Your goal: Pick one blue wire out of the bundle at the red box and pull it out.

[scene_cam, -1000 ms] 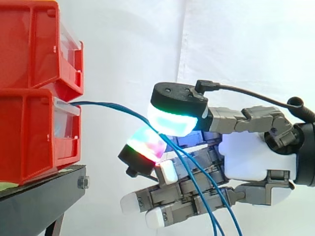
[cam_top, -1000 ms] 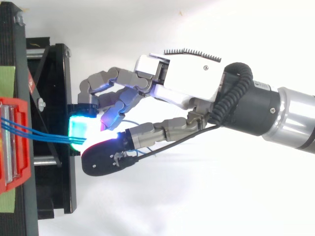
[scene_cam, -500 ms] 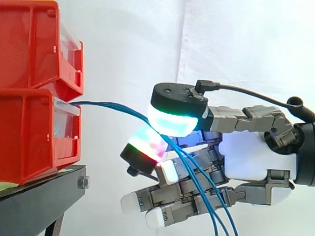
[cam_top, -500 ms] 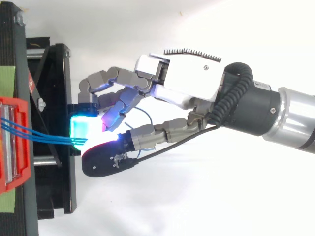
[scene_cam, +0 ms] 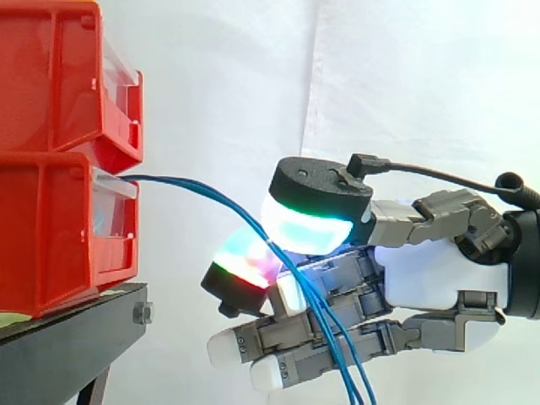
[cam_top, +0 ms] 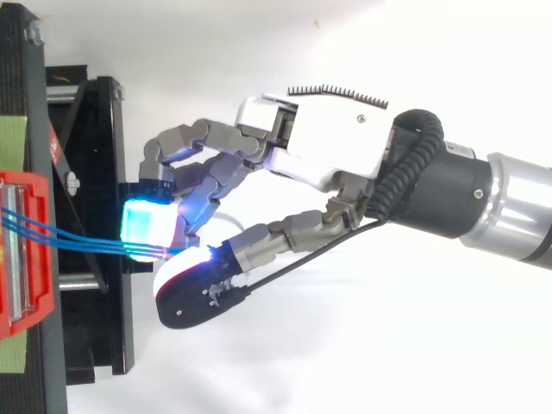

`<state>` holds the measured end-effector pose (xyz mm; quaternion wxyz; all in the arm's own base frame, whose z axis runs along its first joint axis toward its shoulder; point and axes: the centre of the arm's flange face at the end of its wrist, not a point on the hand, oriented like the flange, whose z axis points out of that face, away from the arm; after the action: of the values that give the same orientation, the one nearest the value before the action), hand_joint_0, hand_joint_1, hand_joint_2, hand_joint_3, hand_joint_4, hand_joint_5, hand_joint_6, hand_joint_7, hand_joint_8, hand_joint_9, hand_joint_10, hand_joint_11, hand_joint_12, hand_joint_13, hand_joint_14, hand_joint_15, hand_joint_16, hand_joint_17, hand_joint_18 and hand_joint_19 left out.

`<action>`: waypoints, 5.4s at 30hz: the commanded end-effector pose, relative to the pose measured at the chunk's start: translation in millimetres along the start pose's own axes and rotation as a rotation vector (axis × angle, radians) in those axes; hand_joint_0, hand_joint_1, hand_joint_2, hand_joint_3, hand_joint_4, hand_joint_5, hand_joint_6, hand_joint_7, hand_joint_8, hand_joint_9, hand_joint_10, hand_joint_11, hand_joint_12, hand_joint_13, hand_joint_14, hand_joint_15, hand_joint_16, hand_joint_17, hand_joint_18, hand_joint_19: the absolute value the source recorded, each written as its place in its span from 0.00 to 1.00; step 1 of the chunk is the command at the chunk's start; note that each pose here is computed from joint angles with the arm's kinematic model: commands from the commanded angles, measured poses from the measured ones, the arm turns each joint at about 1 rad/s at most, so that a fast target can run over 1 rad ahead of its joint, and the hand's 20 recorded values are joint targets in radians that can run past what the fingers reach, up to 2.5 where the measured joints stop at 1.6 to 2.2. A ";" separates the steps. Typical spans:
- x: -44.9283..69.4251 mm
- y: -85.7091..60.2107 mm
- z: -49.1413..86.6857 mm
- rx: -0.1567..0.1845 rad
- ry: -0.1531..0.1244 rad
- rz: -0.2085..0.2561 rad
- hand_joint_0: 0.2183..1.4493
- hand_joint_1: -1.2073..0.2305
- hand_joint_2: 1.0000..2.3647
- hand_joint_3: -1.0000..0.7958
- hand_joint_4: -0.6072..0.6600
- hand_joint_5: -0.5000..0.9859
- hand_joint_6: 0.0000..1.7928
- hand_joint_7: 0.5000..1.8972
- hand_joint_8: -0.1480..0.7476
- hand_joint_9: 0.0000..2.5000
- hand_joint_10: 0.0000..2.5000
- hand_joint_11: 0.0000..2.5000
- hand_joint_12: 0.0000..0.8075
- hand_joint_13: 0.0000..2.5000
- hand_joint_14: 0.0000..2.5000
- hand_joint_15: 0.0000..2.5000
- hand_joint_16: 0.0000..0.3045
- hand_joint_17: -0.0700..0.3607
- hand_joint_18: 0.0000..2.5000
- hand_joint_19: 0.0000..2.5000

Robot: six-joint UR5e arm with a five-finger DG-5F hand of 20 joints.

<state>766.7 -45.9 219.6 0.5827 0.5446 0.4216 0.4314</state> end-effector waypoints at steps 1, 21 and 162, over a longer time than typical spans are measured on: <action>-0.1 0.0 0.0 0.000 -0.001 0.000 0.38 0.23 0.00 0.28 0.87 0.24 0.42 0.50 0.49 0.39 0.01 0.31 0.46 0.22 0.01 0.13 0.18 0.45 0.20 0.14; 1.2 0.7 0.1 -0.001 0.001 0.001 0.28 0.37 0.01 0.46 0.65 0.26 0.47 0.60 0.50 0.47 0.01 0.31 0.50 0.26 0.01 0.15 0.21 0.49 0.22 0.17; -0.5 42.2 -7.4 0.041 0.008 -0.064 0.31 0.33 0.01 0.40 0.62 0.24 0.48 0.58 0.48 0.47 0.01 0.38 0.47 0.26 0.01 0.17 0.18 0.45 0.20 0.18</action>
<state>757.5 -42.9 262.5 0.5832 0.5408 0.4494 0.4068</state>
